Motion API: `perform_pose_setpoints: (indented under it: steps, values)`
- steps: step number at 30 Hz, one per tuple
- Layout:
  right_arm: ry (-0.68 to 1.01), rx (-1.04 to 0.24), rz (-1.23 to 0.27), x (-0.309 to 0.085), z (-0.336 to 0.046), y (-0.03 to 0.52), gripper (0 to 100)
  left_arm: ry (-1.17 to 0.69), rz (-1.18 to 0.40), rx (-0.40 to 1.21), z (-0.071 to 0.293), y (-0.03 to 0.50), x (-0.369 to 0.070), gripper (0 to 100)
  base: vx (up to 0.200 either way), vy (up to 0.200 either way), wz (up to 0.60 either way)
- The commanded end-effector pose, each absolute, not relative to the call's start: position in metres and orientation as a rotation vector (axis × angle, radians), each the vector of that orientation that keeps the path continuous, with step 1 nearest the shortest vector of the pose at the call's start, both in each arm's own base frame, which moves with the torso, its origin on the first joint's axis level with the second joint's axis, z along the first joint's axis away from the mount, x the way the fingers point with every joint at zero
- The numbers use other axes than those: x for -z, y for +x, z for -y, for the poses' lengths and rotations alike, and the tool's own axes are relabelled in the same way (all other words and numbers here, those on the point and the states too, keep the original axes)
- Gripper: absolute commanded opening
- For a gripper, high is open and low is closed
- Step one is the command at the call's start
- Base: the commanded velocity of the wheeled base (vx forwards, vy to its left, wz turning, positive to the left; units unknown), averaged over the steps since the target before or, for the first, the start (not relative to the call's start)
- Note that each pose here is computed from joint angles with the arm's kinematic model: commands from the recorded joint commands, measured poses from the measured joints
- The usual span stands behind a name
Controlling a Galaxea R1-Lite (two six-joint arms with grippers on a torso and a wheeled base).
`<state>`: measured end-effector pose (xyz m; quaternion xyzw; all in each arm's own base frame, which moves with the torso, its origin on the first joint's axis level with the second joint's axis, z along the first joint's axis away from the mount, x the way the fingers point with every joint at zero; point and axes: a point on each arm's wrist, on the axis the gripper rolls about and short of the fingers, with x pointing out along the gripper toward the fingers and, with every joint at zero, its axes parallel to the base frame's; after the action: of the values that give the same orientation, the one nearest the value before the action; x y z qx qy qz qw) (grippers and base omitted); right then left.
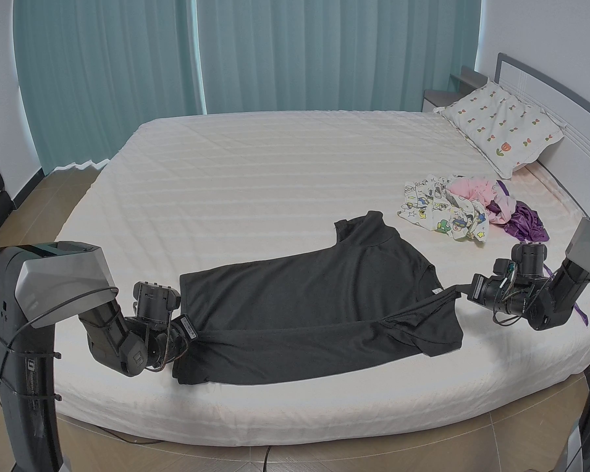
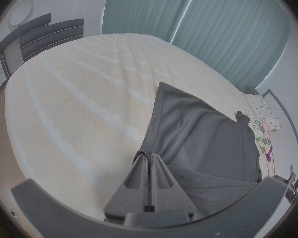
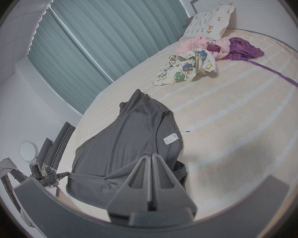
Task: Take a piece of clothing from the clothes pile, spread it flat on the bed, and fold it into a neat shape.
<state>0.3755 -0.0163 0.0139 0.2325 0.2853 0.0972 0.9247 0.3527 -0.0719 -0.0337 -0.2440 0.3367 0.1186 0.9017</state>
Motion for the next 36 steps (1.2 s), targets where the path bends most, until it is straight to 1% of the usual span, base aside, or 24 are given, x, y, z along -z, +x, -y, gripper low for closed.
perform_pose_setpoints:
  steps: [1,7,11,12,15,16,23,29,30,32,34,36]
  values:
    - [0.479,-0.201,-0.608,0.001,0.014,0.384,0,-0.501,-0.716,-0.259,0.071,0.359,0.045,0,0.0,0.0,0.0]
    - [0.501,-0.184,-0.592,0.005,0.014,0.393,0,-0.501,-0.714,-0.263,0.071,0.363,0.05,0,0.0,0.0,0.0]
    - [0.554,-0.166,-0.568,0.003,0.014,0.4,0,-0.506,-0.706,-0.264,0.07,0.366,0.05,0,0.0,0.0,0.0]
    - [0.555,-0.166,-0.567,0.003,0.014,0.401,0,-0.505,-0.705,-0.263,0.071,0.367,0.05,100,0.0,0.0,0.0]
    - [0.564,-0.166,-0.57,0.006,0.013,0.4,0,-0.507,-0.707,-0.267,0.07,0.369,0.051,100,0.0,0.0,0.0]
    - [0.565,-0.168,-0.573,0.006,0.012,0.4,100,-0.507,-0.709,-0.266,0.07,0.368,0.051,100,0.0,0.0,0.0]
    - [0.587,-0.172,-0.579,0.001,0.01,0.393,100,-0.521,-0.702,-0.293,0.06,0.366,0.047,100,0.0,0.0,0.0]
    - [0.662,-0.164,-0.577,-0.008,0.007,0.39,100,-0.559,-0.676,-0.323,0.044,0.357,0.028,100,0.0,0.0,0.0]
    - [0.725,-0.163,-0.585,-0.011,-0.005,0.391,100,-0.599,-0.668,-0.337,0.038,0.349,0.019,100,0.0,0.0,0.0]
    - [0.799,-0.15,-0.613,-0.009,-0.017,0.392,100,-0.656,-0.669,-0.328,0.035,0.34,0.009,100,0.0,0.0,0.0]
    - [0.842,-0.136,-0.636,-0.002,-0.027,0.394,100,-0.733,-0.679,-0.298,0.034,0.331,0.0,100,0.0,0.0,0.0]
    - [0.837,-0.112,-0.646,0.01,-0.035,0.4,100,-0.814,-0.696,-0.287,0.035,0.323,-0.004,100,0.0,0.0,0.0]
